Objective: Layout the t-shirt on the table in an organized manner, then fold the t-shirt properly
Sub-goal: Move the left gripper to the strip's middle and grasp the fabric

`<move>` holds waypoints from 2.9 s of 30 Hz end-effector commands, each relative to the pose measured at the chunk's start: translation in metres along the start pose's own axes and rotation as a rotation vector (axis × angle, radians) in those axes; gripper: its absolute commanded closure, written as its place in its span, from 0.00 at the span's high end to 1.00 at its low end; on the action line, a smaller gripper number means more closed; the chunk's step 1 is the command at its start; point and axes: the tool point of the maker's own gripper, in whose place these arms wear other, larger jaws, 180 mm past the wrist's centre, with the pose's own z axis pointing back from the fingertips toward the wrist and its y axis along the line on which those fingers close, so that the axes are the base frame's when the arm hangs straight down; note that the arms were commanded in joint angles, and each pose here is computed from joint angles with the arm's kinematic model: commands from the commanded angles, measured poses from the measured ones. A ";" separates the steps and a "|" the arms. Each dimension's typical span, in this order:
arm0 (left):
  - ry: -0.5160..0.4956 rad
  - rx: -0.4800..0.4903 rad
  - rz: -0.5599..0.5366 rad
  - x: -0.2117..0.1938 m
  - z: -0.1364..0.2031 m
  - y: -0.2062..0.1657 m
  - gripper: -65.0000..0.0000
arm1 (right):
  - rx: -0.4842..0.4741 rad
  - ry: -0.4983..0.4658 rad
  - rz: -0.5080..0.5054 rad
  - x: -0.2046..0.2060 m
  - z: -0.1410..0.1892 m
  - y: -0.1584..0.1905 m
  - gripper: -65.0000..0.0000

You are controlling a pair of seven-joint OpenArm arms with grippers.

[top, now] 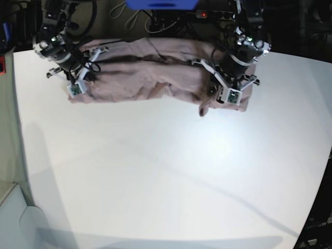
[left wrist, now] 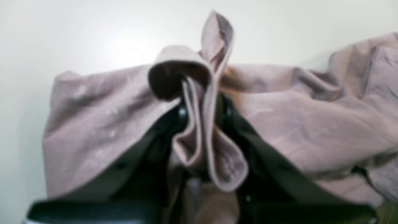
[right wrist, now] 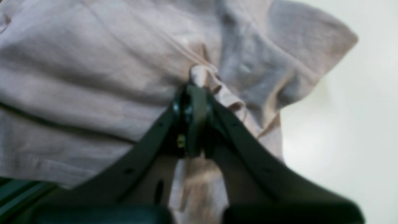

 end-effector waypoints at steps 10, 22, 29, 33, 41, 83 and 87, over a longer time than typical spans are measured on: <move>-0.057 -0.166 -0.047 0.018 -0.006 -0.063 0.00 | 0.024 0.029 0.033 -0.002 -0.002 0.011 0.00; -0.004 -0.019 -0.019 0.000 0.001 -0.040 0.00 | 0.022 0.026 0.032 -0.002 -0.002 0.010 0.00; -0.053 -0.004 -0.038 0.015 0.020 -0.037 0.00 | 0.022 0.024 0.032 -0.001 -0.003 0.010 0.00; -0.099 0.005 -0.050 0.032 0.029 -0.036 0.00 | 0.020 0.017 0.034 0.003 -0.003 0.009 0.00; -0.099 0.002 -0.057 0.031 0.031 -0.037 0.00 | 0.015 0.011 0.038 0.007 -0.004 0.007 0.00; -0.045 -0.216 -0.068 0.014 0.006 -0.116 0.40 | 0.016 0.008 0.041 0.008 -0.004 0.007 0.00; -0.067 -0.280 -0.045 0.020 0.009 -0.131 0.40 | 0.013 0.001 0.043 0.012 -0.005 0.005 0.00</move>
